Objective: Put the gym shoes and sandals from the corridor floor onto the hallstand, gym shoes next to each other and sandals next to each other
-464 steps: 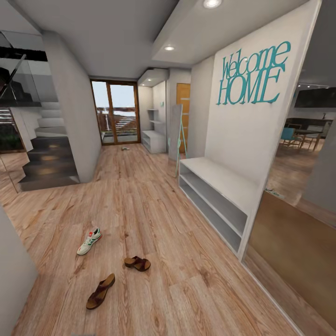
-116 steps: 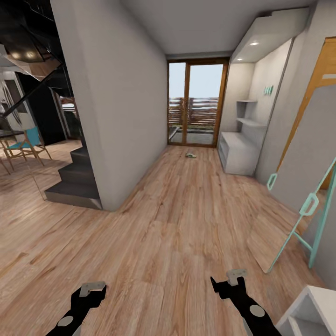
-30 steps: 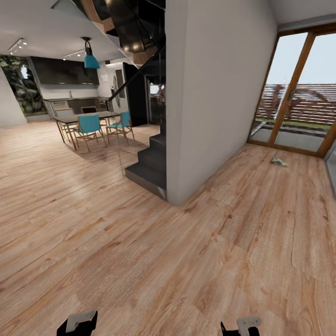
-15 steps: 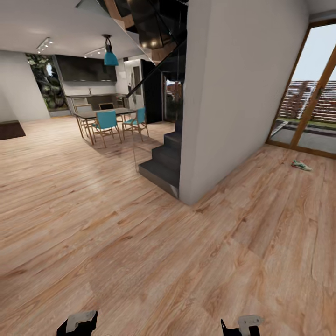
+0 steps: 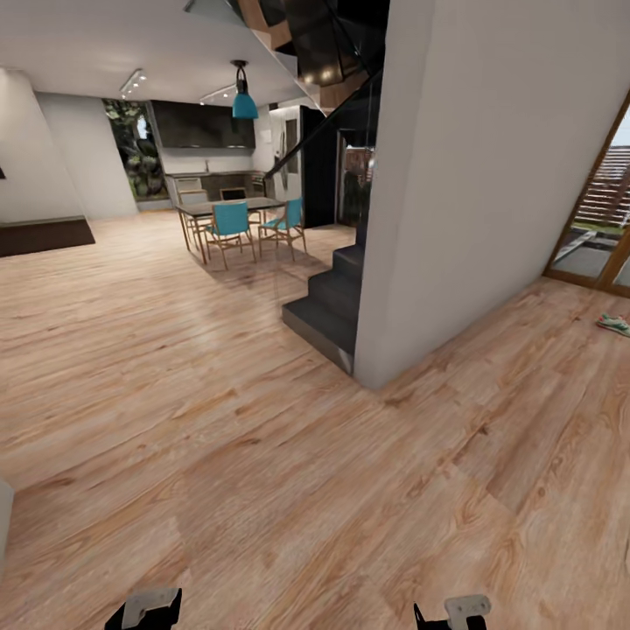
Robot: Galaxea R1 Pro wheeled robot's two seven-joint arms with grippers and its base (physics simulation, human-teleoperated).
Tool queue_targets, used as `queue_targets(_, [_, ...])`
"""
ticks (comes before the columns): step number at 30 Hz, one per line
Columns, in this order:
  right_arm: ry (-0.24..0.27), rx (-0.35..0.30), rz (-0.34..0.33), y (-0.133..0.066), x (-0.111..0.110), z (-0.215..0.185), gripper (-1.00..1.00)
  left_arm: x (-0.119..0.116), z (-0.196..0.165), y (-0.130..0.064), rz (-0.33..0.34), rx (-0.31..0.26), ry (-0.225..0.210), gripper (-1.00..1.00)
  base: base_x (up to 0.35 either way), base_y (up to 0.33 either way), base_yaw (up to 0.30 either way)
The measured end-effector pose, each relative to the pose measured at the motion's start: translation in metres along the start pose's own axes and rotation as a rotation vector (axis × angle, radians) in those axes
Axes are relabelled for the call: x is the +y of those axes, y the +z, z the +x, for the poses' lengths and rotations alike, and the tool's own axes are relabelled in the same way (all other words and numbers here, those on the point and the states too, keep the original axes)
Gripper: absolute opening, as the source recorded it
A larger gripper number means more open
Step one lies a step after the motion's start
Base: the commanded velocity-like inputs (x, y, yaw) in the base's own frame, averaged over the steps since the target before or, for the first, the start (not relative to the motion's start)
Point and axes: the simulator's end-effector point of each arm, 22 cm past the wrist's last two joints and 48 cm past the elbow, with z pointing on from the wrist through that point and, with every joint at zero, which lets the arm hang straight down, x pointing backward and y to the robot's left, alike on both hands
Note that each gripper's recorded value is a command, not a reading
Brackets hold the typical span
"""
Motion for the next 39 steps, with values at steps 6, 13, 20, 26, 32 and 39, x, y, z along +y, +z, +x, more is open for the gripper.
queue_targets(6, [0.0,0.001,-0.001,0.0,0.0,0.001,1.0,0.0,0.001,0.0,-0.001,0.002,0.0,1.0,0.01,-0.122,0.273])
queue_targets(13, [0.0,0.001,-0.001,0.0,0.0,0.001,1.0,0.0,0.001,0.0,0.001,0.001,0.001,1.0,0.001,-0.015,0.278])
queue_targets(20, [-0.001,0.001,-0.001,0.0,0.0,0.001,1.0,0.0,0.001,0.0,0.002,0.001,0.001,1.0,0.0,-0.002,0.279])
queue_targets(26, [0.0,0.001,-0.001,0.005,0.001,0.006,1.0,0.0,0.006,0.004,0.0,0.0,0.0,1.0,0.0,0.0,0.279])
queue_targets(32, [0.0,0.001,-0.001,0.012,0.002,0.013,1.0,-0.001,0.014,0.011,0.0,0.001,0.0,1.0,0.0,0.0,0.279])
queue_targets(39, [0.0,0.001,-0.001,0.02,0.003,0.023,1.0,-0.001,0.024,0.019,0.0,0.001,0.0,1.0,0.0,0.0,0.279])
